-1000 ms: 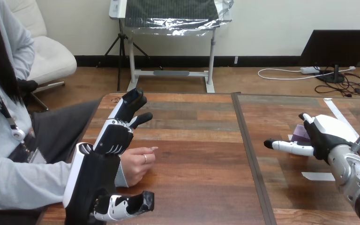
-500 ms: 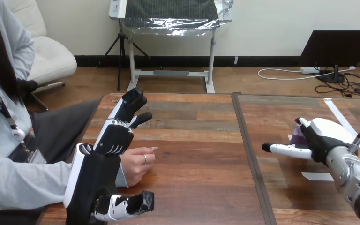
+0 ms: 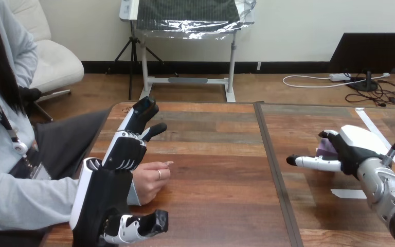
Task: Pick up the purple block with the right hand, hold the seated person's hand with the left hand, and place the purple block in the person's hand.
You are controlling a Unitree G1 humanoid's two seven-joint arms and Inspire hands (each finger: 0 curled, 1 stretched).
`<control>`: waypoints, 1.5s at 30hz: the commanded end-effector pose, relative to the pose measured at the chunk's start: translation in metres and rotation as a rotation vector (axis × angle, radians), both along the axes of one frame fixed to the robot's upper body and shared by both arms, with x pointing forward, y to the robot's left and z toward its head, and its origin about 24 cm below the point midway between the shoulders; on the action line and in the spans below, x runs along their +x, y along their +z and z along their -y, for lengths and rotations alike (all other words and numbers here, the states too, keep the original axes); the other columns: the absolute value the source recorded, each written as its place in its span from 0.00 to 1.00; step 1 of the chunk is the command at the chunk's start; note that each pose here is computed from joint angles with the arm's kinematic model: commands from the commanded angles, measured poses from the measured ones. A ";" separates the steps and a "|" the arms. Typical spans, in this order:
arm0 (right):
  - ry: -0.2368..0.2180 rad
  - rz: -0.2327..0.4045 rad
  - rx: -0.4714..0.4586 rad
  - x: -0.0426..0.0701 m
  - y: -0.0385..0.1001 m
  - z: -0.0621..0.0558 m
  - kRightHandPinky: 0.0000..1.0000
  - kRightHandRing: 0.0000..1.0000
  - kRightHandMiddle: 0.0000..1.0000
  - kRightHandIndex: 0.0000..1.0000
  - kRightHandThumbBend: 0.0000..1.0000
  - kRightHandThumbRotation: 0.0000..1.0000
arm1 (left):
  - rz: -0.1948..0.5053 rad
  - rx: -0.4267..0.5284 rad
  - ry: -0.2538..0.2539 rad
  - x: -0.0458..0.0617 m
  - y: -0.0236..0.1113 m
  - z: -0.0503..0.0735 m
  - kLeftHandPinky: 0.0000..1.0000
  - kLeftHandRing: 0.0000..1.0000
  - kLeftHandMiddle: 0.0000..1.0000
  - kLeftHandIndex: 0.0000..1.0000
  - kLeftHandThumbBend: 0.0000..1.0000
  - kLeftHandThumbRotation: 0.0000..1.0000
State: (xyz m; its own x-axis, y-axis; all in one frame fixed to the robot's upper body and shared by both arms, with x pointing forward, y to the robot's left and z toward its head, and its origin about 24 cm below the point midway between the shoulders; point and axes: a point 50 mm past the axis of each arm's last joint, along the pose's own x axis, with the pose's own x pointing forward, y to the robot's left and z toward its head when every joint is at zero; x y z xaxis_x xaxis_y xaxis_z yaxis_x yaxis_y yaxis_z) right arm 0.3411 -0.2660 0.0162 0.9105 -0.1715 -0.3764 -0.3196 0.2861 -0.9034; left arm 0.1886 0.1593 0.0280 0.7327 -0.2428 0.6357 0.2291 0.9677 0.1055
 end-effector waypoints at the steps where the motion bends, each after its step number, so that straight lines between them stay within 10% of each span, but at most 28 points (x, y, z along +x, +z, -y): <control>1: 0.030 0.082 0.035 0.014 0.017 -0.011 0.79 0.85 0.87 0.86 0.96 0.75 | 0.080 -0.019 -0.009 0.007 0.015 0.004 0.86 0.95 0.95 0.93 1.00 0.66; 14: 0.007 0.113 0.073 0.013 0.017 -0.010 0.59 0.62 0.68 0.77 0.91 0.66 | 0.091 -0.031 -0.010 0.009 0.015 0.006 0.86 0.94 0.95 0.93 1.00 0.64; 45: 0.025 0.178 0.127 0.016 0.025 -0.012 0.53 0.57 0.63 0.71 0.90 0.68 | 0.091 -0.036 -0.012 0.011 0.016 0.007 0.87 0.95 0.95 0.93 1.00 0.64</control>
